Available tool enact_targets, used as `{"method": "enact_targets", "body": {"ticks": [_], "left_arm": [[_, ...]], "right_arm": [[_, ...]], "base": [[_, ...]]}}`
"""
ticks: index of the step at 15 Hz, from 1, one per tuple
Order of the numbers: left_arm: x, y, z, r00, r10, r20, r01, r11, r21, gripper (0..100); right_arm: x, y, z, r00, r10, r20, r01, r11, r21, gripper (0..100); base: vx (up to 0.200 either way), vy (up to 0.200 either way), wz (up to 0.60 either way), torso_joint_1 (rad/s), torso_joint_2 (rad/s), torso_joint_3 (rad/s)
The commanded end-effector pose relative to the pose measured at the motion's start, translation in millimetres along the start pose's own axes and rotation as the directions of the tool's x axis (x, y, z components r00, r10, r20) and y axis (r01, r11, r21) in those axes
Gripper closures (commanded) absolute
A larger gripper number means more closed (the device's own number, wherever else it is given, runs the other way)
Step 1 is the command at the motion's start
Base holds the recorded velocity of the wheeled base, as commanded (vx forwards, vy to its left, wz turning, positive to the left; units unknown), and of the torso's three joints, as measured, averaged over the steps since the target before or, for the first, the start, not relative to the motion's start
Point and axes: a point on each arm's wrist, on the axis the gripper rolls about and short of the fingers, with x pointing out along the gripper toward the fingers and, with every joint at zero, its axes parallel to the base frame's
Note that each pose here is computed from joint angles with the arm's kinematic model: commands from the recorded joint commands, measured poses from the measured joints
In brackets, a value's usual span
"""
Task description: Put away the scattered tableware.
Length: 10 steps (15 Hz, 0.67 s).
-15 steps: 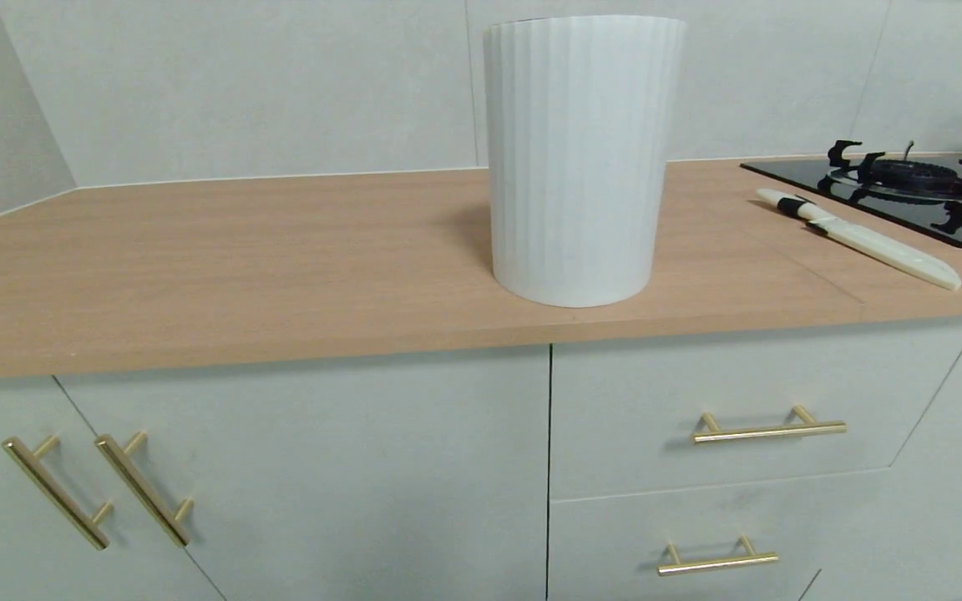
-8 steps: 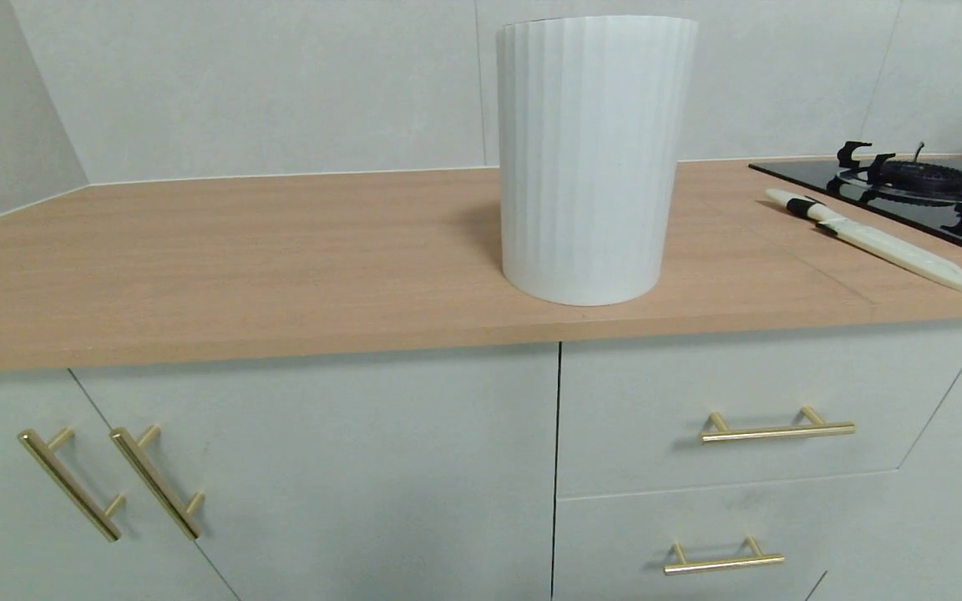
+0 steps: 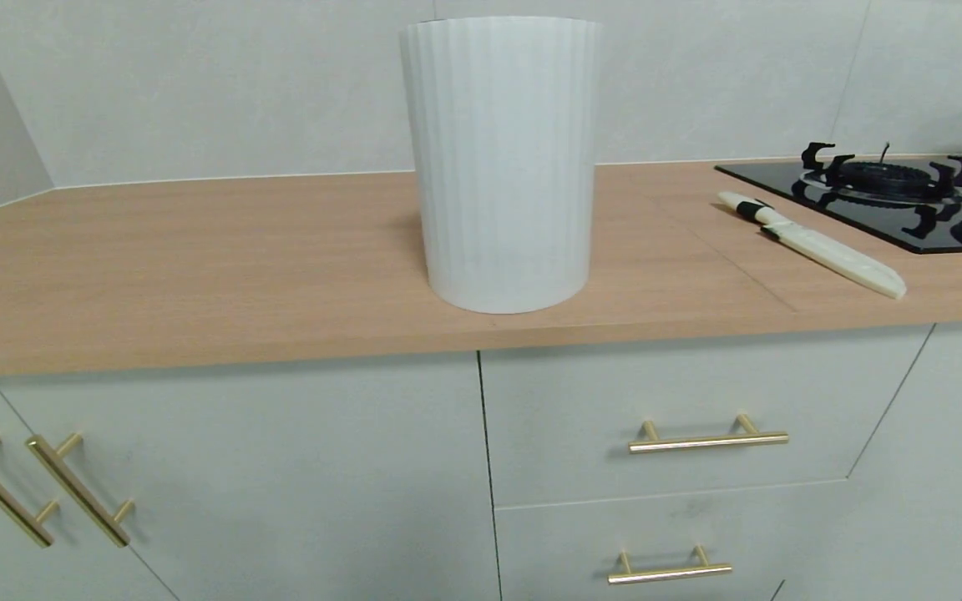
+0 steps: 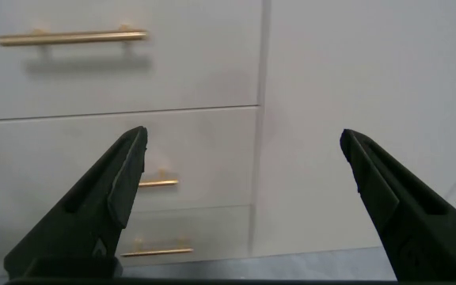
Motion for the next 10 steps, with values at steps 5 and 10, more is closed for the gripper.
{"method": "enact_targets", "body": {"ticks": [5,10], "left_arm": [[0.0,0.0,0.1,1.0,0.0,0.001,0.0,1.0,0.0,0],[0.0,0.0,0.1,1.0,0.0,0.001,0.0,1.0,-0.002,0]], "right_arm": [[0.1,0.0,0.0,1.0,0.0,-0.001,0.0,1.0,0.0,0],[0.1,0.0,0.0,1.0,0.0,-0.001,0.0,1.0,0.0,0]], "base": [[0.0,0.0,0.0,0.0,0.0,0.0],[0.0,0.0,0.0,0.0,0.0,0.0]]}}
